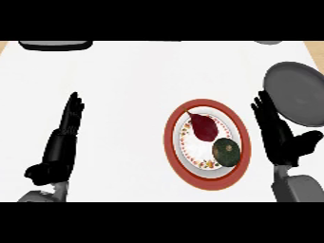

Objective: Pick the pear from the plate and place it in the pan

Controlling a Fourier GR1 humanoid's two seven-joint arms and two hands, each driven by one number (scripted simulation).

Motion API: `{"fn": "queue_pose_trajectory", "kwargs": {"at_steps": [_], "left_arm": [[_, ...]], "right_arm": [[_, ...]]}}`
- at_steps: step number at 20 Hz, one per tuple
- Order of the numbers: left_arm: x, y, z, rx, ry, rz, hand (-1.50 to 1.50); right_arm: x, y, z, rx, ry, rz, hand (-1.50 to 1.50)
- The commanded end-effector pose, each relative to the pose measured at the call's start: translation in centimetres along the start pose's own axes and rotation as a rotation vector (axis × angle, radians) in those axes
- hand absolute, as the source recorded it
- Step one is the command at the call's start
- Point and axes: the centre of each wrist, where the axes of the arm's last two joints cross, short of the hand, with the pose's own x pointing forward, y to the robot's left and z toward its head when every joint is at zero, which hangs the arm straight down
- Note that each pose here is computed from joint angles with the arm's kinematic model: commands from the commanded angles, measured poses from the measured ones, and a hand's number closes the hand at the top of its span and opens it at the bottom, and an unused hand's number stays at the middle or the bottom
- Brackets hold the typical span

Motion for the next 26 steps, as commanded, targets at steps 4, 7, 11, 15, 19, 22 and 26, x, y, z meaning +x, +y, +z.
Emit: {"fn": "queue_pose_trajectory", "kwargs": {"at_steps": [4, 7, 11, 15, 19, 22, 26], "left_arm": [[1.0, -2.2, -0.5, -0.145, -0.03, 0.069, 0.0], [0.6, -4.0, 0.5, -0.233, 0.013, 0.13, 0.0], [1.1, -4.3, 0.1, -0.246, 0.004, 0.151, 0.0], [0.7, -3.2, -0.6, -0.25, 0.006, 0.153, 0.0], [0.7, -3.8, -0.3, -0.27, 0.01, 0.158, 0.0], [0.8, -3.4, -1.4, -0.263, 0.023, 0.16, 0.0], [0.4, -3.4, -0.3, -0.27, 0.015, 0.155, 0.0]], "right_arm": [[5.0, 7.4, -4.0, 0.626, -0.203, -0.263, 1.5], [9.8, 3.7, -6.8, 0.751, -0.322, 0.128, 1.5], [6.0, -1.1, -7.8, 0.894, -0.261, -0.24, -1.5], [8.5, -5.2, -9.7, 0.976, -0.336, -0.121, -1.5], [10.0, -5.8, -10.9, 1.011, -0.35, -0.02, -1.5], [11.8, -3.6, -12.2, 1.101, -0.358, 0.079, -1.5], [13.7, -2.6, -12.5, 1.201, -0.355, 0.233, -1.5]]}}
